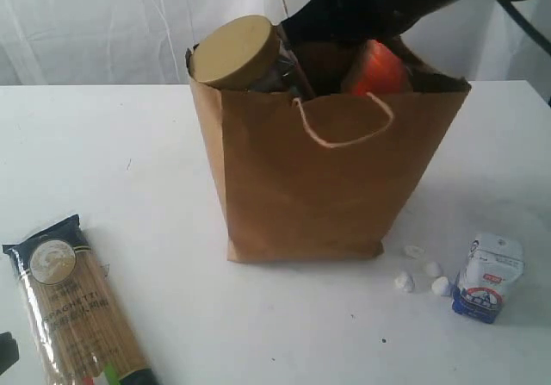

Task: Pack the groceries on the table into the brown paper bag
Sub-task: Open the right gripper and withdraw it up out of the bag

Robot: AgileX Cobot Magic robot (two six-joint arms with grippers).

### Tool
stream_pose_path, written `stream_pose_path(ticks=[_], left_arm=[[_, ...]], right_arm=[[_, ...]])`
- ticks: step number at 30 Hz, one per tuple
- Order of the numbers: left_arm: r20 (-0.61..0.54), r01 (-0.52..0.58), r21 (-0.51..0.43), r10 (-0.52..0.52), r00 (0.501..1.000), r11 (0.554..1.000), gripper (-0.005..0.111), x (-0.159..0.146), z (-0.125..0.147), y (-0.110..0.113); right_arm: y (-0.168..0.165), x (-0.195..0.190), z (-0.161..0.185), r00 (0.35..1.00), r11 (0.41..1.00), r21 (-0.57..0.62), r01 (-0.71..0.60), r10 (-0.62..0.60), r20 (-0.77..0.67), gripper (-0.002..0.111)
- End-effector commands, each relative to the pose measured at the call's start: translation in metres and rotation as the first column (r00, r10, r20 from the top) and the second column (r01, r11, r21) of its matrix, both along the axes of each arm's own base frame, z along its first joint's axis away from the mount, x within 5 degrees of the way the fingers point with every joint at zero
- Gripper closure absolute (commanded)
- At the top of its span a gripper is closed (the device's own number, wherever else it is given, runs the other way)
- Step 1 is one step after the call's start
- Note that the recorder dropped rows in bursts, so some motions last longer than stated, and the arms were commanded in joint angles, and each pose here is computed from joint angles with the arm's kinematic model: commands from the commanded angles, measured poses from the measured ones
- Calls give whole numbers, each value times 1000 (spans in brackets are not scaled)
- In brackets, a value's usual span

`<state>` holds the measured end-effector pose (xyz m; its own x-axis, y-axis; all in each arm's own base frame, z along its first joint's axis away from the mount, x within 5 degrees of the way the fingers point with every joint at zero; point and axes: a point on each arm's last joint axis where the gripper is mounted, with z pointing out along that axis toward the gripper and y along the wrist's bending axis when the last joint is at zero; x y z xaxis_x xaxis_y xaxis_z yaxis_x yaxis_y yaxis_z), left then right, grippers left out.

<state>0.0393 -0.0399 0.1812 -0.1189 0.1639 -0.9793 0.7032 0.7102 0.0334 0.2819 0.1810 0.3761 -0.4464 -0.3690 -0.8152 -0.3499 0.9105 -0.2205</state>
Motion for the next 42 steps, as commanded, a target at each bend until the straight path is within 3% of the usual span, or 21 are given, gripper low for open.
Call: stream_pose_path(ticks=[1,13,28,42], left_arm=[[-3,0,2,0,1000,1000,107,0,-1,0],[-3,0,2,0,1000,1000,107,0,-1,0],[-3,0,2,0,1000,1000,107,0,-1,0],[-3,0,2,0,1000,1000,107,0,-1,0]], right_arm=[[-2,0,3,1000,1000,1,2,-2,3,68],[-3,-3,7,1000,1000,13,-2,2,11,68],[-32,-39,57,990,994,110,-9,-7,138,68],[-55,-72,70,969,988,146,-59,21,248,68]])
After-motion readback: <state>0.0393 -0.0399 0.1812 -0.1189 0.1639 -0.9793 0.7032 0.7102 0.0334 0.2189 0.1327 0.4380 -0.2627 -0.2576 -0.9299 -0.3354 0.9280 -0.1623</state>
